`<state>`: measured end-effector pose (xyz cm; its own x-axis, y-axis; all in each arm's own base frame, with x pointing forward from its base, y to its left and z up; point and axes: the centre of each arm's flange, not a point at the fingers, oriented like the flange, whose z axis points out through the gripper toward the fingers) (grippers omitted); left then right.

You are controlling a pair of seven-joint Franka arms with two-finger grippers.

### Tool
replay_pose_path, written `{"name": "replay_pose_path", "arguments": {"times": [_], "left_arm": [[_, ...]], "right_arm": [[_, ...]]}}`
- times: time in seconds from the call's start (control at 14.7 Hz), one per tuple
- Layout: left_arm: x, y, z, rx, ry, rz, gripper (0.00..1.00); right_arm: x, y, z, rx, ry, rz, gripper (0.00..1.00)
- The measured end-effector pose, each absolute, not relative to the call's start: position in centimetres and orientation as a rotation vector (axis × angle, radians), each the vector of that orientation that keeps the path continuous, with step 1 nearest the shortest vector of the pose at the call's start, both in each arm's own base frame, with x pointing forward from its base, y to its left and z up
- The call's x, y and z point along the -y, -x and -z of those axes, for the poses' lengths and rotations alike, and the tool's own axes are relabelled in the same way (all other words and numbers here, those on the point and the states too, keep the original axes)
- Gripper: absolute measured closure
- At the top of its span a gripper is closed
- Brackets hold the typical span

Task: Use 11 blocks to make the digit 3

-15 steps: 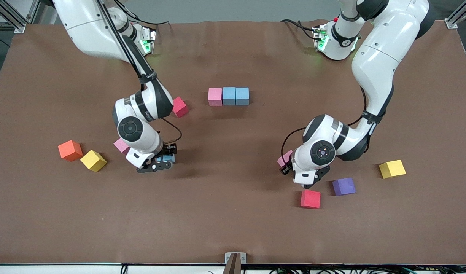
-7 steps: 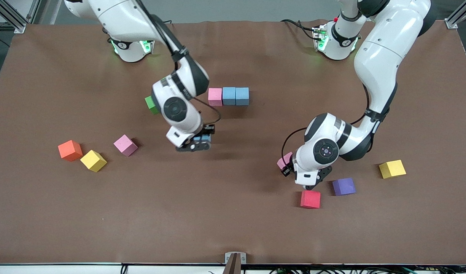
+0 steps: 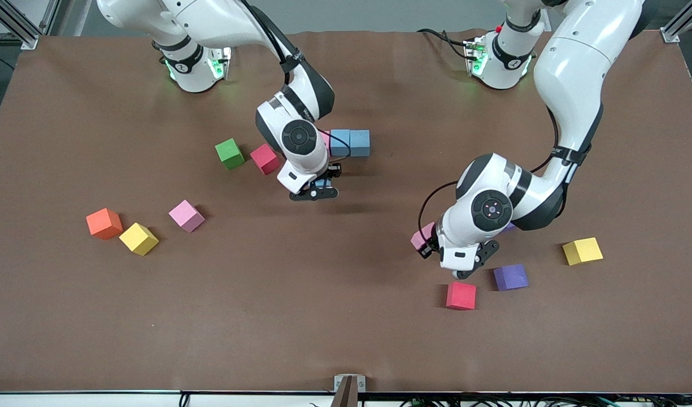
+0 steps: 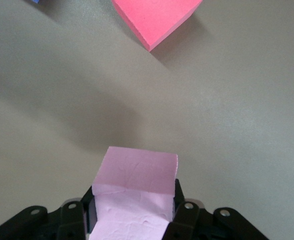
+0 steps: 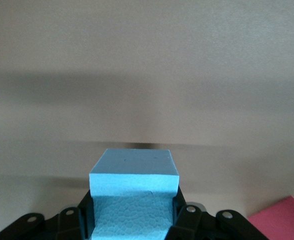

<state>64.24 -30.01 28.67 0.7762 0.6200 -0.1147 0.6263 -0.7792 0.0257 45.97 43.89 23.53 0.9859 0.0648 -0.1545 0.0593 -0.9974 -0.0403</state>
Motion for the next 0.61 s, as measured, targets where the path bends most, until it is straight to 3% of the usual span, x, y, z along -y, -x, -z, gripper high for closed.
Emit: {"name": "replay_pose_path", "arguments": {"times": [0.61], "left_arm": [[30.2, -64.1, -29.7, -1.043, -2.860, 0.191, 0.43]], "right_arm": [[-42.5, -43.5, -23.7, 0.069, 3.093, -0.211, 0.41]]}}
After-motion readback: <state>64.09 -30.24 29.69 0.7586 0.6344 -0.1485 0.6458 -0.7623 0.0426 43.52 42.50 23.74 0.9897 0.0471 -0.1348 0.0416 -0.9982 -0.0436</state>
